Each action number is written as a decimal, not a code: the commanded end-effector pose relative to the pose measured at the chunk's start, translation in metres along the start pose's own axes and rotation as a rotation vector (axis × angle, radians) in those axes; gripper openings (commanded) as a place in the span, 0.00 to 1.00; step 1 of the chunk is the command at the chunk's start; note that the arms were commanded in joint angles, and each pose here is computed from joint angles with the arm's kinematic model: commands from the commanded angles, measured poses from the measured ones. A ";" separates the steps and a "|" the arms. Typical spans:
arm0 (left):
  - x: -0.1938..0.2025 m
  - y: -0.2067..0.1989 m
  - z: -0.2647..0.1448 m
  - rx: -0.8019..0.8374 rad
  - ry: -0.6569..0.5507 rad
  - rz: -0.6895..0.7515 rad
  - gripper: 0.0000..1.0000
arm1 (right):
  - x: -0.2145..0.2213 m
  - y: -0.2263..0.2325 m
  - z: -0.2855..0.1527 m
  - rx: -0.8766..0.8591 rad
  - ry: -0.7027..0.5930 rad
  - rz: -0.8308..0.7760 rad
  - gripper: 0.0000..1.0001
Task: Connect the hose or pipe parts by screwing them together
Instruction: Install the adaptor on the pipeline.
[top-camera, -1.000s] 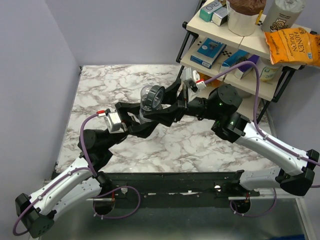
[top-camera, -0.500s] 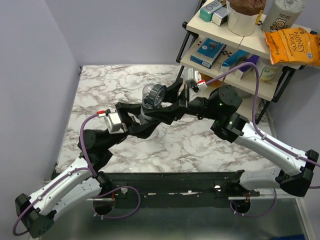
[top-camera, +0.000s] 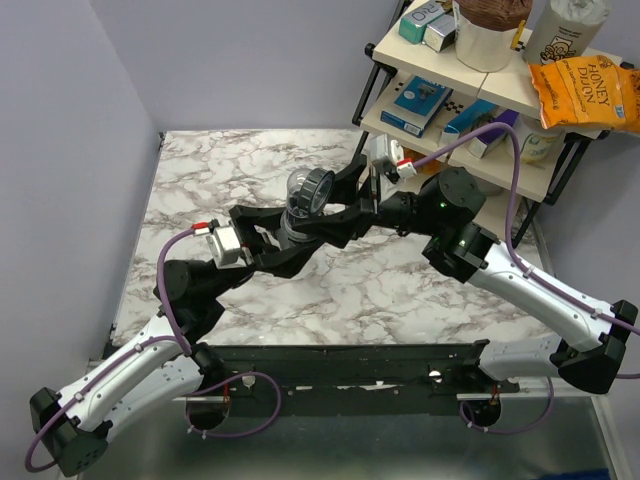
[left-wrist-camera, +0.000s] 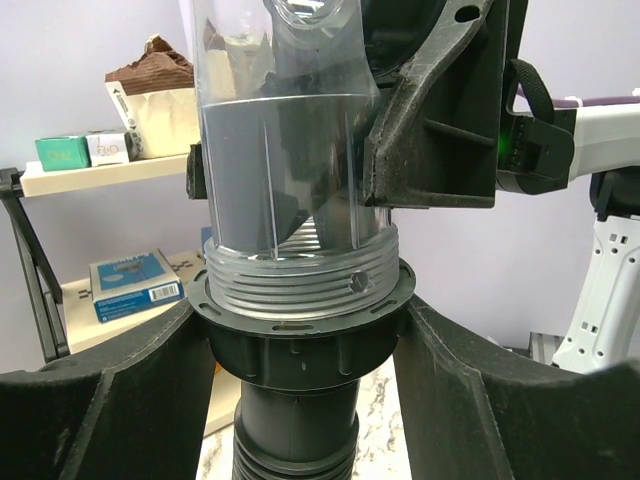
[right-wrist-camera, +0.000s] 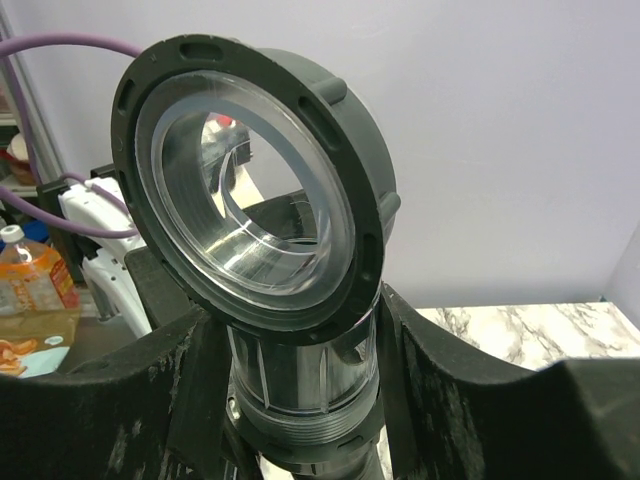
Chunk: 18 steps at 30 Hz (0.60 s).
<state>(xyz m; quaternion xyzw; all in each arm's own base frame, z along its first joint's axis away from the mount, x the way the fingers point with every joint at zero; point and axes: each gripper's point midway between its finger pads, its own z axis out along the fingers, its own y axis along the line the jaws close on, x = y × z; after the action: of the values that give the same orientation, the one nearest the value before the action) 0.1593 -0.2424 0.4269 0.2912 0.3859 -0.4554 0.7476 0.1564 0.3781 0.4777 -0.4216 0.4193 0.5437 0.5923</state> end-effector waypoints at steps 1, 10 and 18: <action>-0.044 -0.005 0.006 0.020 -0.129 0.050 0.00 | 0.024 0.006 -0.004 -0.046 0.062 0.032 0.01; -0.055 0.010 0.010 -0.058 -0.156 0.047 0.00 | 0.043 0.002 -0.009 -0.020 0.077 0.045 0.01; -0.064 0.001 0.011 -0.006 -0.186 0.072 0.00 | 0.070 0.008 -0.014 -0.064 0.177 0.090 0.01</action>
<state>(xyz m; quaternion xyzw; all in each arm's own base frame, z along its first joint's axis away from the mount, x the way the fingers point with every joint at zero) 0.1670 -0.2476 0.4163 0.2919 0.4066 -0.4515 0.7387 0.1592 0.3745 0.4614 -0.4234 0.4170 0.5382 0.5977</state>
